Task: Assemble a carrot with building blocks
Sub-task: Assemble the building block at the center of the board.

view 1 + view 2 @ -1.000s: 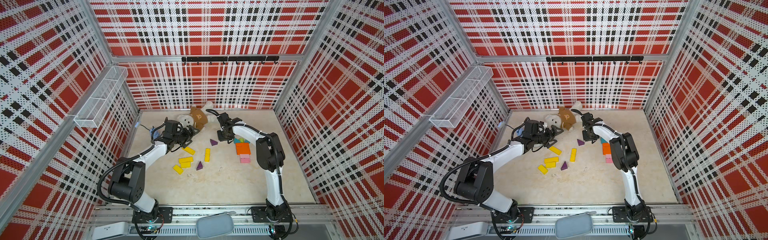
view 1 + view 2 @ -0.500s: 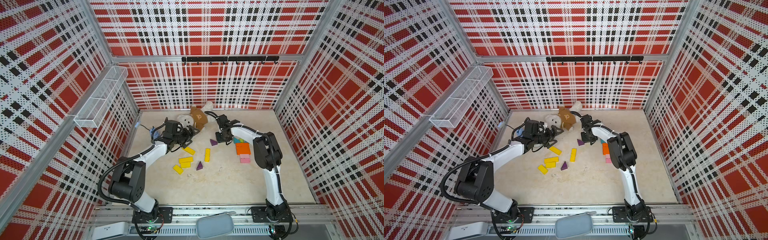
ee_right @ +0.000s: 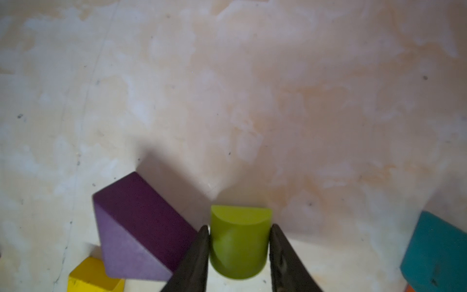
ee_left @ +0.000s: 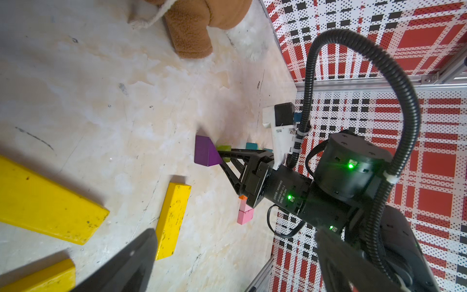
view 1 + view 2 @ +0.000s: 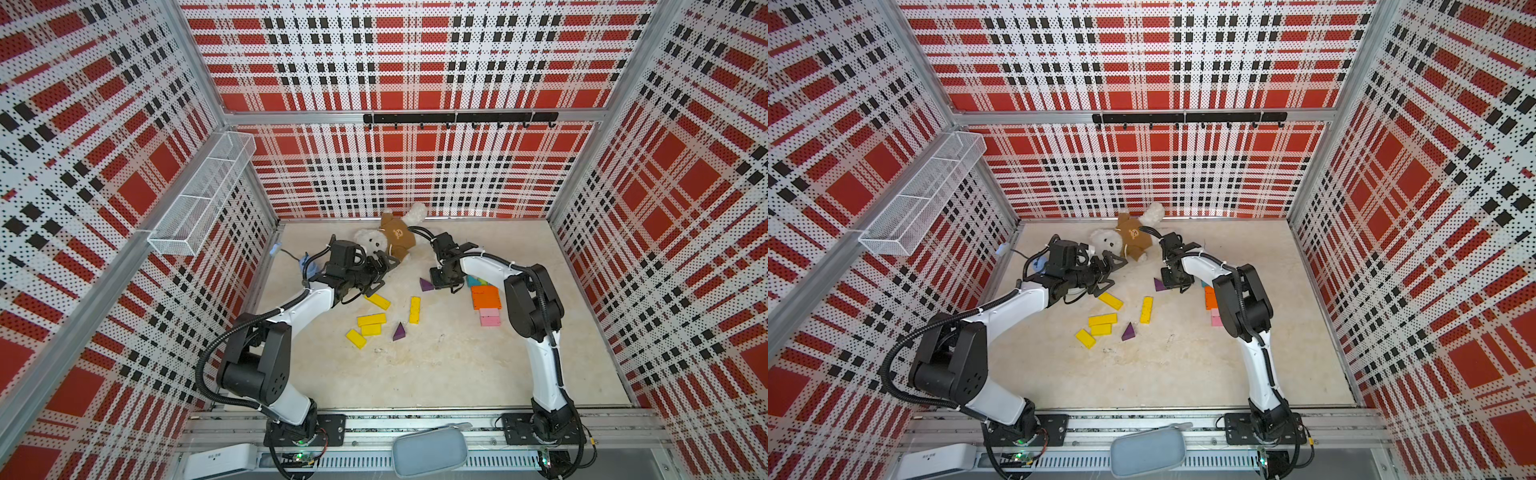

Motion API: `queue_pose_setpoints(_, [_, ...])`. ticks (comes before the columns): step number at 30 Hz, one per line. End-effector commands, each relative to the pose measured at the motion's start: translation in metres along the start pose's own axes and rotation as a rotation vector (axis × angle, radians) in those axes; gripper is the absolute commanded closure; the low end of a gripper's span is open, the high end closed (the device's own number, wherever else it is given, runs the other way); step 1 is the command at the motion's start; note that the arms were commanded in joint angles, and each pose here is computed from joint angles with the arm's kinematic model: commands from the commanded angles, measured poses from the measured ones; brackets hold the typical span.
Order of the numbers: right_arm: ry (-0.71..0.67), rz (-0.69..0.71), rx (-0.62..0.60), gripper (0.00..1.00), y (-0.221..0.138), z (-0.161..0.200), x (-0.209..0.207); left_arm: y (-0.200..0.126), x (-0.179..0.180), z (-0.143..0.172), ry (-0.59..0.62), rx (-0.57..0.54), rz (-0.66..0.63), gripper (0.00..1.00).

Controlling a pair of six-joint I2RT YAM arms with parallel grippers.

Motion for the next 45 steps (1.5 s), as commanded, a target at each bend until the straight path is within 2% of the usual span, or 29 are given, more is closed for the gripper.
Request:
queue_pose_setpoints(1, [0.009,-0.011,-0.013,0.62,0.005,-0.002,0.005,0.000,-0.011,-0.002,0.029,-0.002,0.032,0.01])
queue_pose_setpoints(9, [0.017,-0.006,0.006,0.61,0.006,0.001,0.006,-0.001,-0.012,-0.002,0.030,-0.004,0.035,0.00])
queue_pose_setpoints(13, [0.019,-0.006,0.003,0.56,0.004,0.002,0.007,-0.001,-0.012,-0.002,0.029,-0.004,0.034,0.00])
queue_pose_setpoints(27, [0.018,0.037,-0.075,0.55,-0.034,-0.011,0.001,0.000,-0.011,-0.002,0.028,-0.005,0.032,0.00])
queue_pose_setpoints(45, [0.034,0.108,-0.004,0.58,0.001,-0.026,-0.032,0.001,-0.011,-0.003,0.027,-0.003,0.030,0.00])
Point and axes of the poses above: each gripper's point midway between its finger pads, its own y axis out along the fingers, its own x axis along the line the jaws close on, z = x × y, the point moved 9 cm from there along -y, back along the fingers, and after that the axes turned 15 degrees about -y, right-handed, at the moved point
